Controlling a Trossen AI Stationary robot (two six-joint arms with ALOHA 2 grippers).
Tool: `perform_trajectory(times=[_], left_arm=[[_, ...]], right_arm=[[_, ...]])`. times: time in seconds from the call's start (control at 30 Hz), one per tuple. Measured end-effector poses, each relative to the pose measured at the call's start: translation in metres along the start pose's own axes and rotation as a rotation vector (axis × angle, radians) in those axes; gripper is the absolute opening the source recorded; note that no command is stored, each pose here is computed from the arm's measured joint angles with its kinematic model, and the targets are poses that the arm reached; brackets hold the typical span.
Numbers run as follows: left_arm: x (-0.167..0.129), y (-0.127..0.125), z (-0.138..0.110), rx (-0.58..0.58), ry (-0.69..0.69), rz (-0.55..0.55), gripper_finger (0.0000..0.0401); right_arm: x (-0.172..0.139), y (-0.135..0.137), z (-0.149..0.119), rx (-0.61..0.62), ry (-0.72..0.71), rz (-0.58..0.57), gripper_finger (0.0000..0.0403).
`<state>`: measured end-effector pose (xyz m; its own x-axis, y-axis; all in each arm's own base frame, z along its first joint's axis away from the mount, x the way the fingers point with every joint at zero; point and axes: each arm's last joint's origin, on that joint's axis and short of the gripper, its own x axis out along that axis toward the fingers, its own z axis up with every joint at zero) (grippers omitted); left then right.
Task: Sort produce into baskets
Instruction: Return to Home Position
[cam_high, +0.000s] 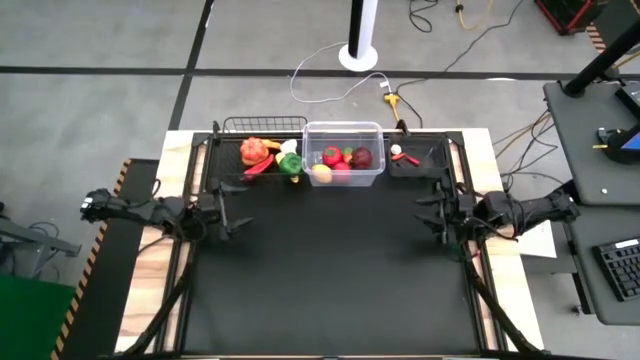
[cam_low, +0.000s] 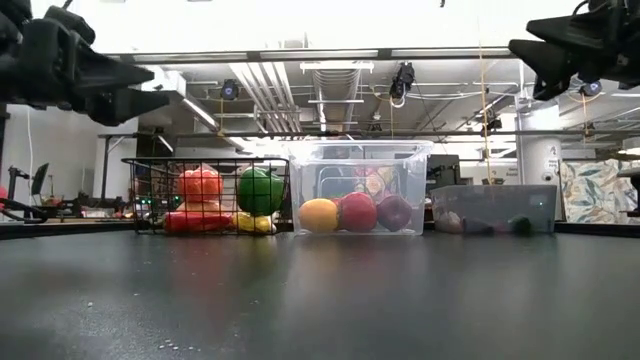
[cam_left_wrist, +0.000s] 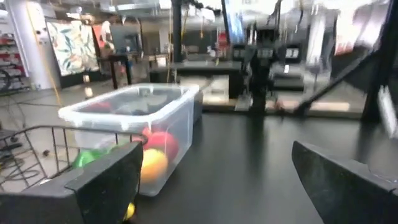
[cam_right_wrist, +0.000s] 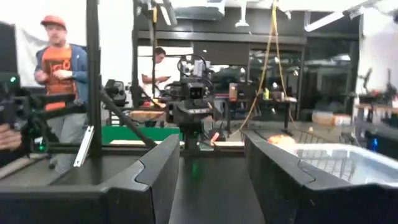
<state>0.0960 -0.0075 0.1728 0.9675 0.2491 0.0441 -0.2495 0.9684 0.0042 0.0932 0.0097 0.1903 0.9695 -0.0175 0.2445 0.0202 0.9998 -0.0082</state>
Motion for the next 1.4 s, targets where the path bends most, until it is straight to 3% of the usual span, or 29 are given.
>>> perform_trajectory(times=[0.07, 0.17, 0.27, 0.37, 0.5, 0.7, 1.4], left_arm=[[0.0003, 0.0002, -0.001, 0.031, 0.028, 0.014, 0.0393], [0.0011, 0.0032, -0.0021, 0.038, 0.046, 0.132, 0.0393], [0.0015, 0.005, -0.0031, -0.045, 0.049, 0.21, 0.0393], [0.0025, 0.0044, -0.0044, -0.112, 0.056, 0.211, 0.0393], [0.0033, 0.0039, -0.0057, -0.114, 0.068, 0.212, 0.0393], [0.0042, 0.0035, -0.007, -0.106, 0.081, 0.213, 0.0393], [0.0061, 0.0024, -0.0099, -0.087, 0.112, 0.213, 0.0393]], right_arm=[[0.0002, 0.0005, 0.0013, -0.041, -0.014, 0.018, 0.0173], [0.0008, 0.0006, 0.001, -0.099, -0.012, 0.017, 0.0173], [0.0009, 0.0006, 0.0009, -0.151, -0.011, 0.016, 0.0173], [0.0009, -0.0007, 0.0007, -0.184, -0.003, -0.03, 0.0173], [0.0016, -0.003, -0.0037, -0.123, 0.049, -0.117, 0.0173], [0.0027, -0.0027, -0.0067, -0.07, 0.076, -0.116, 0.0173], [0.0026, -0.0027, -0.0072, -0.07, 0.079, -0.116, 0.0173]])
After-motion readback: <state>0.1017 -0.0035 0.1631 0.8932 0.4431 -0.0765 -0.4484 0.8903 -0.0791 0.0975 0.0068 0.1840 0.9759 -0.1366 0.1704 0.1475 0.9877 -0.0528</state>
